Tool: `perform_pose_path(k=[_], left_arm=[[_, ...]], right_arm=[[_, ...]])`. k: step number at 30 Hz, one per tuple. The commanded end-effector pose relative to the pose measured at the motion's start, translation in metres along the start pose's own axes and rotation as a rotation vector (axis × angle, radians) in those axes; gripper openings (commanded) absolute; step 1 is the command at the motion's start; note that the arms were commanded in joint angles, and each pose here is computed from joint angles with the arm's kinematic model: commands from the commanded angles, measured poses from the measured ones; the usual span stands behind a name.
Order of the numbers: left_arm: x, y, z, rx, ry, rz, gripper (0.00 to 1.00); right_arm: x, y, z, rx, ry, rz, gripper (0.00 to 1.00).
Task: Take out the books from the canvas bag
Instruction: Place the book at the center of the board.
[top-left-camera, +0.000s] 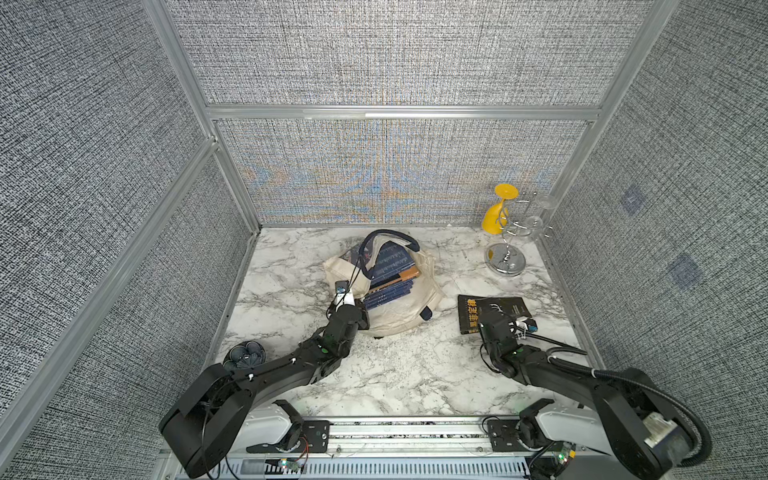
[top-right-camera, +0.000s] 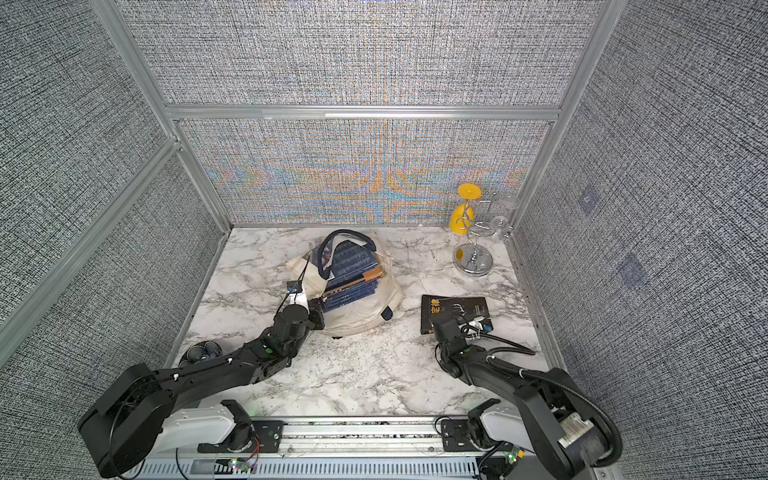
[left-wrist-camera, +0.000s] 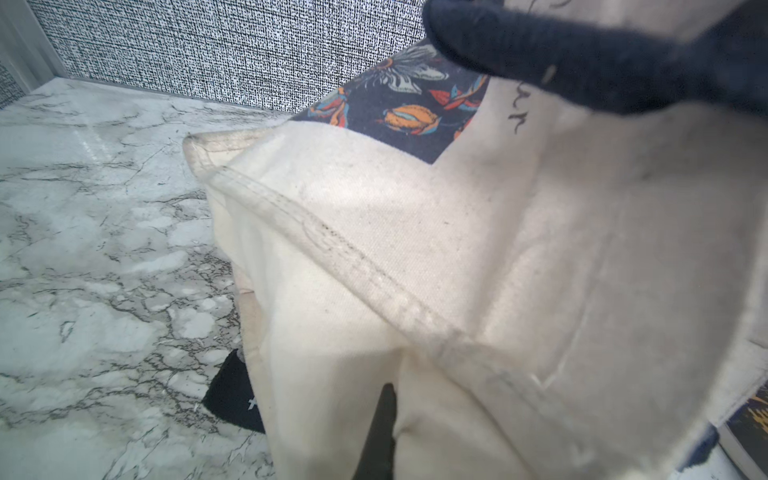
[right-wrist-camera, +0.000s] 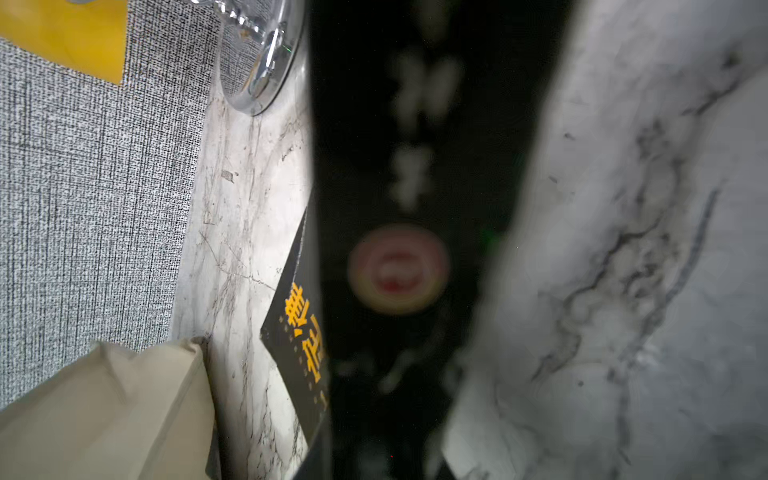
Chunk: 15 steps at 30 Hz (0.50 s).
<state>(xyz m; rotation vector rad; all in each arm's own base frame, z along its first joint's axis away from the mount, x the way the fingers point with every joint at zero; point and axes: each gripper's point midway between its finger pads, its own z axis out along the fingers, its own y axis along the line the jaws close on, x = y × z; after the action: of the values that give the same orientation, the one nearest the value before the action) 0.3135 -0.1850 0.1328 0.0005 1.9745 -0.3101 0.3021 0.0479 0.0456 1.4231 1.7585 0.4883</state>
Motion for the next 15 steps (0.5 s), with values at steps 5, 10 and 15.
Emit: perform_pose_path(k=[5,10,15], left_arm=[[-0.007,-0.005,0.001,0.015,-0.022,0.006,0.00],[-0.009,-0.006,0.000,0.019,-0.024,0.005,0.00],[-0.006,-0.005,0.002,0.013,-0.017,0.009,0.00]], right_arm=[[-0.005,0.026,0.021,-0.056,-0.002,0.114,0.13],[-0.009,0.021,0.024,-0.010,0.025,0.054,0.23],[-0.018,0.012,0.026,0.047,0.051,0.007,0.29]])
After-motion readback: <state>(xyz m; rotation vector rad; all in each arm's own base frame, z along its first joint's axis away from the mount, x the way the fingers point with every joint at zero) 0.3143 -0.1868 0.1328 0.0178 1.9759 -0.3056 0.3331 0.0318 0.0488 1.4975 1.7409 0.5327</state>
